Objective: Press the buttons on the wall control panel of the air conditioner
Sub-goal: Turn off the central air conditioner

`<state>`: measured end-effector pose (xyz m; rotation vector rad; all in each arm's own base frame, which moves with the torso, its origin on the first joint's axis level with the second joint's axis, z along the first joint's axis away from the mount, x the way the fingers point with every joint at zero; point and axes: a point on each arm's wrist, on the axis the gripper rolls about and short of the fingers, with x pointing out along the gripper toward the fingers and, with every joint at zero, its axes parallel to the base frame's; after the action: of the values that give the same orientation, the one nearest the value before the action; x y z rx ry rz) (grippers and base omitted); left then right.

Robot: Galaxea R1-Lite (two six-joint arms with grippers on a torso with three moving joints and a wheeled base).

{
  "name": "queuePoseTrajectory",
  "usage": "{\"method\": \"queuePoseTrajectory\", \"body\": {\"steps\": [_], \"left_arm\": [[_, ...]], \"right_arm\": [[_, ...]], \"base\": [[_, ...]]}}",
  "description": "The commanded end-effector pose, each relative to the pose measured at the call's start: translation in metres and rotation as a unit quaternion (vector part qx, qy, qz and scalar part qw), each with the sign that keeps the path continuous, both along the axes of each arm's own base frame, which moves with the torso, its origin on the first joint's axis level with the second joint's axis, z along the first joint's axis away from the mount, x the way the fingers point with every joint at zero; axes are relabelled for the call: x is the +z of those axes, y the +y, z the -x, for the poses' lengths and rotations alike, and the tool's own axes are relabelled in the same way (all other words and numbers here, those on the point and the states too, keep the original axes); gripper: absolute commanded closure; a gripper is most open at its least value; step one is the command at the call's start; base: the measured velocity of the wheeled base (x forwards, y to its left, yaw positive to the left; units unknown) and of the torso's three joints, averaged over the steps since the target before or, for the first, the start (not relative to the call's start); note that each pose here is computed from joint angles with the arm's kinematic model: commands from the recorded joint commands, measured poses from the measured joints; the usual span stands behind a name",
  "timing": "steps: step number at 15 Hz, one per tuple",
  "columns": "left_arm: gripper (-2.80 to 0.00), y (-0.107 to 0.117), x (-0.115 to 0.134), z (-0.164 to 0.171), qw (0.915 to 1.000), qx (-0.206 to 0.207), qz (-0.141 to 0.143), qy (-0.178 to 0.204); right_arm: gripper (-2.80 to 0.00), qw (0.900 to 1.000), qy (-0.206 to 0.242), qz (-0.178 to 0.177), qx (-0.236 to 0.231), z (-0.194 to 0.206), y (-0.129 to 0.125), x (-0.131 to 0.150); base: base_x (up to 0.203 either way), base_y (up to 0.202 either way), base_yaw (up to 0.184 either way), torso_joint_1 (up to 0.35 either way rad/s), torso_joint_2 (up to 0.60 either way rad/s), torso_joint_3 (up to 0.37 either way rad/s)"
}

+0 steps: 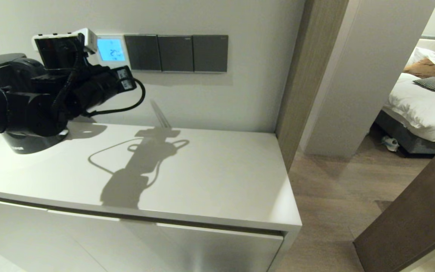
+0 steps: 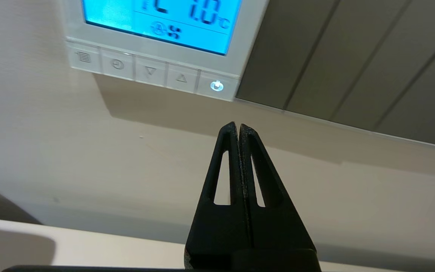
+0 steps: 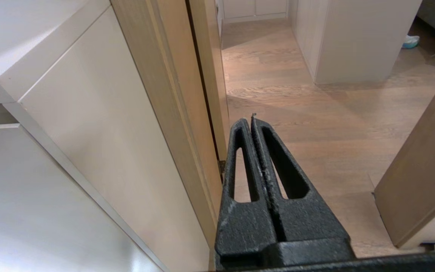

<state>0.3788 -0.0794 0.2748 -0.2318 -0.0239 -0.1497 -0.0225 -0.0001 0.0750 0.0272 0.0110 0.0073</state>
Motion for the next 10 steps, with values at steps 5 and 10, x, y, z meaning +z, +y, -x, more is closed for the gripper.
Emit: {"method": "queuePoseTrajectory", "body": {"steps": [5, 10], "left_arm": [[0.00, 0.0012, 0.0002, -0.0062, 1.0000, 0.003, 0.004, -0.005], [0.00, 0.0016, -0.0005, -0.0033, 1.0000, -0.002, 0.004, -0.002]], "right_arm": [[0.00, 1.000, 0.001, 0.000, 0.000, -0.0002, 0.0000, -0.0004], [0.00, 1.000, 0.001, 0.000, 0.000, -0.0002, 0.0000, -0.0004]], "base": [[0.000, 0.000, 0.000, 0.000, 0.00, 0.000], [0.000, 0.000, 0.000, 0.000, 0.00, 0.000]]}}
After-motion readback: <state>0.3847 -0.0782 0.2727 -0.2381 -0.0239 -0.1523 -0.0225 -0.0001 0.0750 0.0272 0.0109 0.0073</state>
